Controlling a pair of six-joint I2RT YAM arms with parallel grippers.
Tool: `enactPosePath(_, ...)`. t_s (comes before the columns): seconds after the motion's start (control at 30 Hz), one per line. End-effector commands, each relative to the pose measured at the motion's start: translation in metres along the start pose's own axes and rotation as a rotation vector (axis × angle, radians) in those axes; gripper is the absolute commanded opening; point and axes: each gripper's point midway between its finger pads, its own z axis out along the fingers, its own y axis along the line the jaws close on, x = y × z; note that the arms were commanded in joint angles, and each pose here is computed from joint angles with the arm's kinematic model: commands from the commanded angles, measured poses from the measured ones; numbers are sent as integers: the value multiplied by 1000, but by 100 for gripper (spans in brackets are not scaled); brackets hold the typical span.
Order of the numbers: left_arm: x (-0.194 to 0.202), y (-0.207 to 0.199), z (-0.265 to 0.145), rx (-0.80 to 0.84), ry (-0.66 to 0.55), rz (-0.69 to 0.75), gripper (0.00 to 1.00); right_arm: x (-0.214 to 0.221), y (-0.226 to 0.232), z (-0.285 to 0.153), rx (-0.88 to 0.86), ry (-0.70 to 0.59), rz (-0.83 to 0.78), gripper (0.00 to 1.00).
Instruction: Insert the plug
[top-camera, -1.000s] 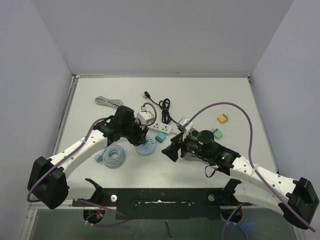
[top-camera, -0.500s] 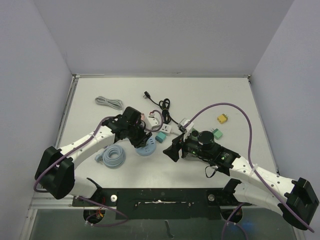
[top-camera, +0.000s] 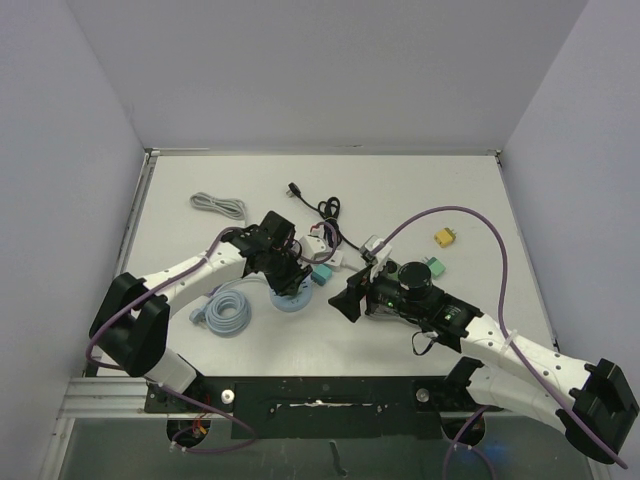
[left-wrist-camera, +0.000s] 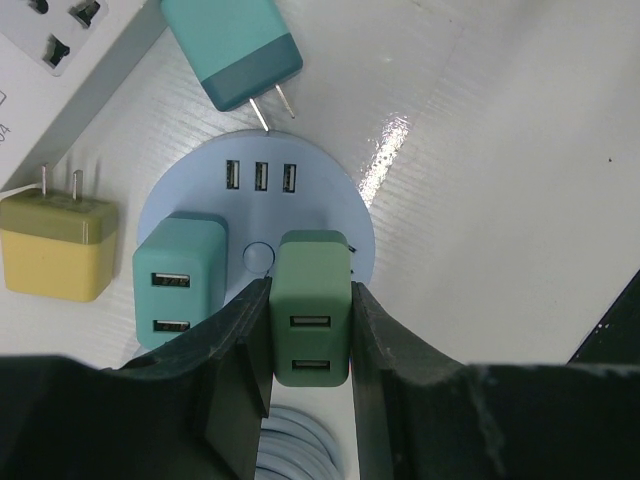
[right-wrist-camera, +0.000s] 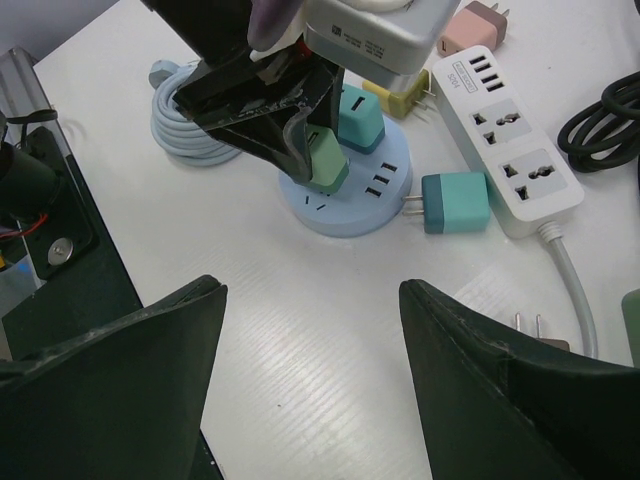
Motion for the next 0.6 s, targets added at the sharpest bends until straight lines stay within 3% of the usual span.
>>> enactPosePath(0.0, -2, -1, -1, 2, 27, 29, 4, -21, 0, -3, 4, -87, -8, 71)
enactPosePath(0.33, 17, -8, -3, 24, 121, 43, 2, -21, -4, -5, 14, -88, -7, 70)
enactPosePath(0.57, -4, -7, -12, 7, 49, 40, 2, -22, -3, -5, 11, -92, -3, 70)
